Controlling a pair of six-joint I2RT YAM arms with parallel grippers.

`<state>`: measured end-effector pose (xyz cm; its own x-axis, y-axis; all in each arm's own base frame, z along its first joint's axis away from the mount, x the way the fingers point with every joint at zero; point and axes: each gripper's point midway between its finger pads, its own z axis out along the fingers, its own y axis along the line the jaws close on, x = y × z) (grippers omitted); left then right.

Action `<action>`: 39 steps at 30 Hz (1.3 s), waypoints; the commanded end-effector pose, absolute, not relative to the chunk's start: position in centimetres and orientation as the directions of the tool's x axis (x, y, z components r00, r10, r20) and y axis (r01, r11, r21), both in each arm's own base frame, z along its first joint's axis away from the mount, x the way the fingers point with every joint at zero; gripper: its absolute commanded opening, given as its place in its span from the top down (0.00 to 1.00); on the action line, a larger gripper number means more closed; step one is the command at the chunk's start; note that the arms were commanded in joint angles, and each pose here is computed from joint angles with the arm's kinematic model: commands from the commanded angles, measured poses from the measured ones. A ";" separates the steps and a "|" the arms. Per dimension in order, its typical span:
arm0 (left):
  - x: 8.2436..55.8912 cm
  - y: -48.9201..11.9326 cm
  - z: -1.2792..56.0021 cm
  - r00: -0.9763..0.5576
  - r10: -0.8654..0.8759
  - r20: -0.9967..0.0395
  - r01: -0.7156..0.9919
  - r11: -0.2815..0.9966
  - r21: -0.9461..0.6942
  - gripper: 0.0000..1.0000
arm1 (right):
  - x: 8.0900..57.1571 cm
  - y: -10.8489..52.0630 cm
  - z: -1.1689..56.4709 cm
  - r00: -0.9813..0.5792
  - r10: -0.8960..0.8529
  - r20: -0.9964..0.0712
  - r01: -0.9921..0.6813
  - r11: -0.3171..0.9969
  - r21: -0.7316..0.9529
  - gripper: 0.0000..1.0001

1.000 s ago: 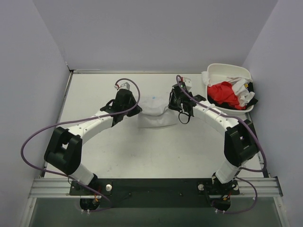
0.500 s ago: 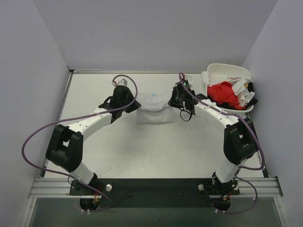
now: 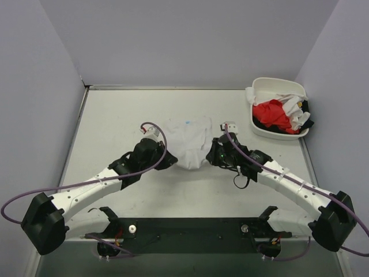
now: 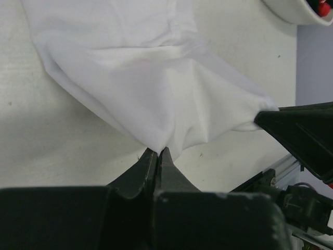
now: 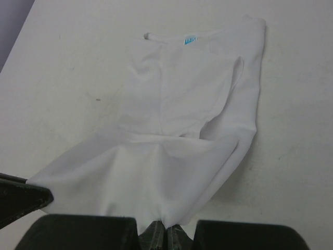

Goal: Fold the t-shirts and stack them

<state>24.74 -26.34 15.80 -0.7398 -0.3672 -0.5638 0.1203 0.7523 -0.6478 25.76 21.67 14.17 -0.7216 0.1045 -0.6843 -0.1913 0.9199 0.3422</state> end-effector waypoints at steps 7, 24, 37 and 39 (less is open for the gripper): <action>17.0 -23.8 10.7 -0.787 -0.364 -0.499 0.025 0.789 -0.614 1.00 | 16.2 18.1 9.6 -0.745 0.027 -0.667 -0.163 0.962 0.221 1.00; 19.6 -25.9 20.3 -0.676 -0.348 -0.649 0.187 0.772 -0.608 1.00 | 21.3 20.5 19.0 -0.542 0.025 -0.840 -0.194 0.969 0.154 1.00; 28.8 -26.6 17.2 -0.671 -0.403 -0.623 0.128 0.765 -0.632 1.00 | 28.9 18.9 15.9 -0.601 0.098 -0.793 -0.097 0.976 0.195 1.00; 29.8 -26.9 15.9 -0.684 -0.393 -0.615 0.114 0.775 -0.622 1.00 | 29.9 18.4 14.7 -0.620 0.107 -0.777 -0.074 0.978 0.193 1.00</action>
